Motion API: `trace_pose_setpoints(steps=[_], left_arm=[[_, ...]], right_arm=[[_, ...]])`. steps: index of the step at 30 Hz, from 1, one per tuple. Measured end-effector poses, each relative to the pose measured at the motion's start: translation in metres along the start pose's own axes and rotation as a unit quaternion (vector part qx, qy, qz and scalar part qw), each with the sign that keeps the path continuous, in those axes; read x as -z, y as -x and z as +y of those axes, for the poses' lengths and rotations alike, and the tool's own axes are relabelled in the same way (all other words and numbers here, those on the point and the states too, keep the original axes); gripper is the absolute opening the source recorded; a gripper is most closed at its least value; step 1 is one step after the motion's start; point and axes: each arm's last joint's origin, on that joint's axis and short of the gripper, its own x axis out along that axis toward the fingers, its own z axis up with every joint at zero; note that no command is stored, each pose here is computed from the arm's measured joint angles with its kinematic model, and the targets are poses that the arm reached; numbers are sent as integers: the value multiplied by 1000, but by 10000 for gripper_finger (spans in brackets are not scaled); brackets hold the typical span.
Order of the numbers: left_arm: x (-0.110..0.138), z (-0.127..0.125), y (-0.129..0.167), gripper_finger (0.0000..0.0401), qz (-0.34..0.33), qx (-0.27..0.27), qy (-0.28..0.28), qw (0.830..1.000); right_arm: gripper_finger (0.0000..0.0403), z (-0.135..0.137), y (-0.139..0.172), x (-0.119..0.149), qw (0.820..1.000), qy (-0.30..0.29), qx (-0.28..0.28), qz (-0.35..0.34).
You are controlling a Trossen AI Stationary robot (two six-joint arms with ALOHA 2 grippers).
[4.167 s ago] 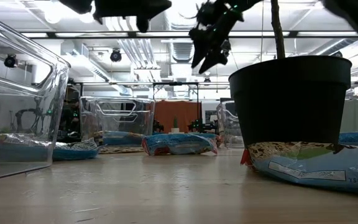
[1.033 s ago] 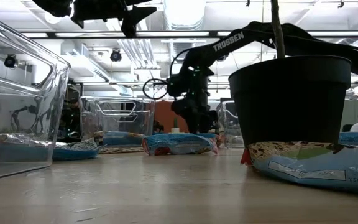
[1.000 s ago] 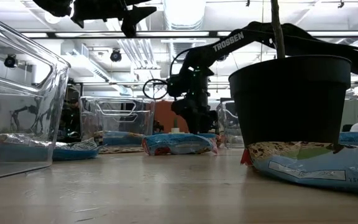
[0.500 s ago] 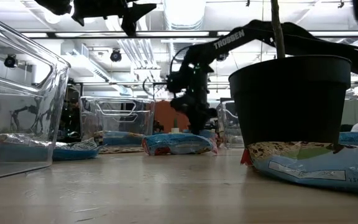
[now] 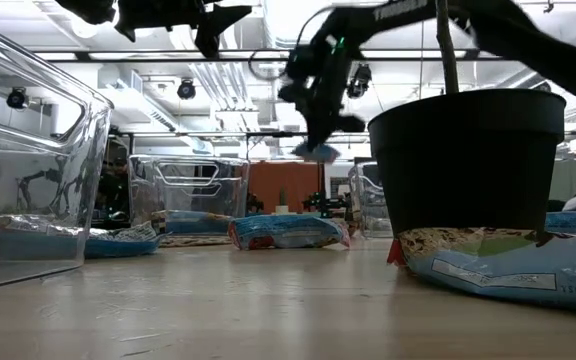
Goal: Pick and place Granola Bars by type
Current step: Put the top red granola bar into the top right transparent bin
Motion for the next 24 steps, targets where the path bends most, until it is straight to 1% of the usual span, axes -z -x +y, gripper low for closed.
trace_pose_setpoints(steps=[7,12,17,19,24], left_arm=[[2,0,0,158,1,-2,20,1000],[2,1,0,158,1,-4,27,1000],[1,1,0,158,1,-5,24,1000],[0,1,0,158,-2,-11,19,1000],[0,1,0,158,-8,-26,25,999]], right_arm=[[8,-3,78,25,995,-92,-20,-39],[8,-9,118,43,988,-139,-29,-63],[8,-17,140,58,984,-163,-6,-68],[8,-19,143,61,984,-160,4,-74],[8,-19,151,65,985,-148,3,-83]])
